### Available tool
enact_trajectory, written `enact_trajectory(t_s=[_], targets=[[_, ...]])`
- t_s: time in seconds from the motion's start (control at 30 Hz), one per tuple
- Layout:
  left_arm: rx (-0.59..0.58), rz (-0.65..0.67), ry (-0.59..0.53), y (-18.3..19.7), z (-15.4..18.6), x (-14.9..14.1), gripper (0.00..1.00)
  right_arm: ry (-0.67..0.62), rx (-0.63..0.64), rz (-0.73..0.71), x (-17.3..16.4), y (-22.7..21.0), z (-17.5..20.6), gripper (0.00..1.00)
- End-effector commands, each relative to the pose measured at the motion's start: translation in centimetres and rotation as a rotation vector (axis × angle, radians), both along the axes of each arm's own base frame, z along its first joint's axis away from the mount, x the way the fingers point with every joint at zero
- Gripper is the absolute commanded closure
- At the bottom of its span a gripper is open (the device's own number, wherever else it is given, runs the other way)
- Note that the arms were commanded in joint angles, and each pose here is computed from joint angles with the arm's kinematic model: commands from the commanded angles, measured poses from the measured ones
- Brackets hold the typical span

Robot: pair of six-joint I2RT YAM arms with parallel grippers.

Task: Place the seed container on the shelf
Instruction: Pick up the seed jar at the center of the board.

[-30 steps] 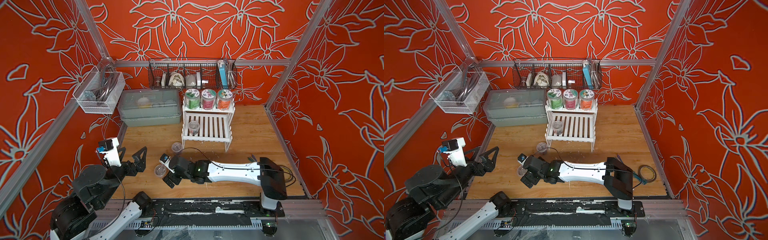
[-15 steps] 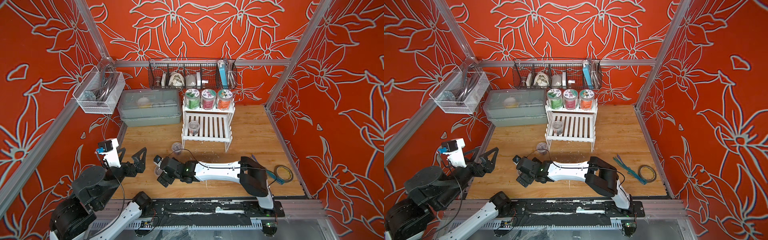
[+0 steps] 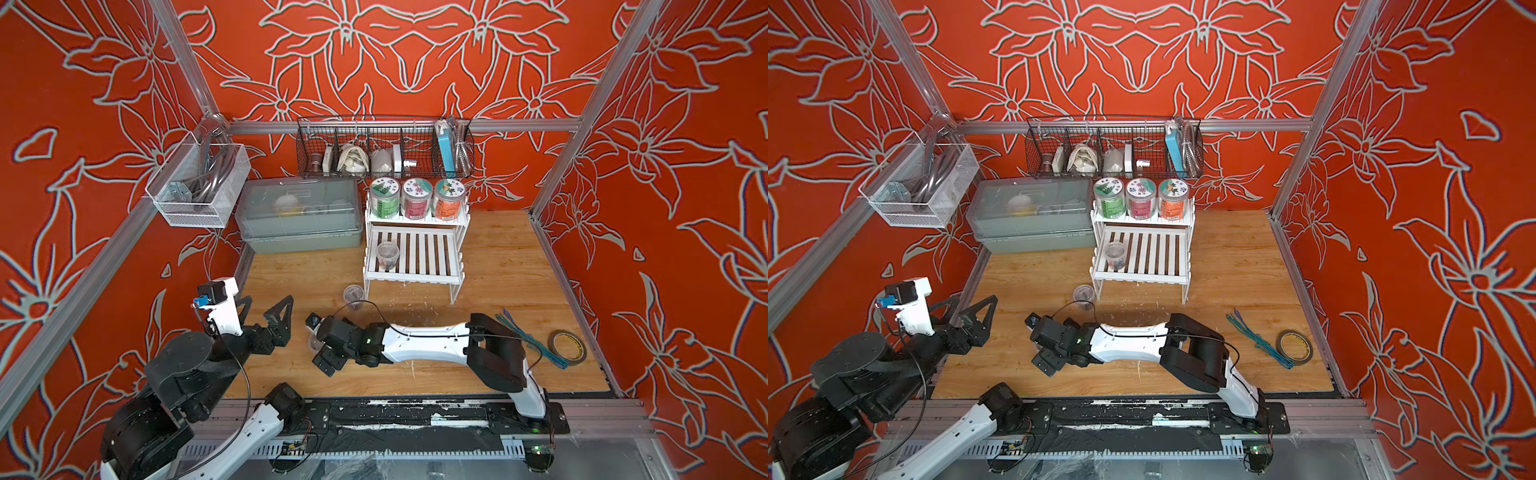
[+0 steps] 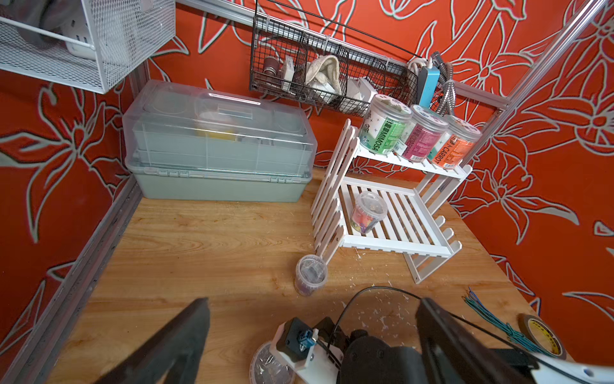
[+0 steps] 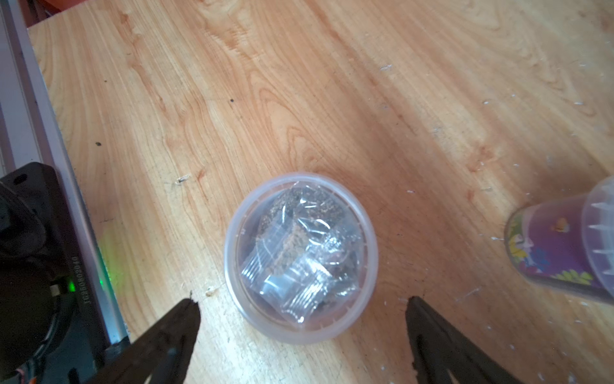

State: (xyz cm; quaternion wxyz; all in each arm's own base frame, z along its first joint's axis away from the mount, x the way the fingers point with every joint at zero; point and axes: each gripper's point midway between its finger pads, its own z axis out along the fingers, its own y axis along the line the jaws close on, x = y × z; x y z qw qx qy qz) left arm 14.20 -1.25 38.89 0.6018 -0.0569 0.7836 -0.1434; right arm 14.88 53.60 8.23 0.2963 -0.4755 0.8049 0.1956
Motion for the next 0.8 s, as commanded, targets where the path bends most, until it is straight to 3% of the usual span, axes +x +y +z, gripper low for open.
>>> enact_trajectory(t_s=[0.0,0.77], targets=[[0.004,0.006,-0.025,0.4,0.4,-0.4,0.04,0.043,0.013,0.002,-0.2,0.9,-0.2,0.0],[-0.004,-0.013,-0.035,0.2,0.4,-0.6,0.04,0.091,0.001,-0.023,0.9,2.1,-1.5,0.06]])
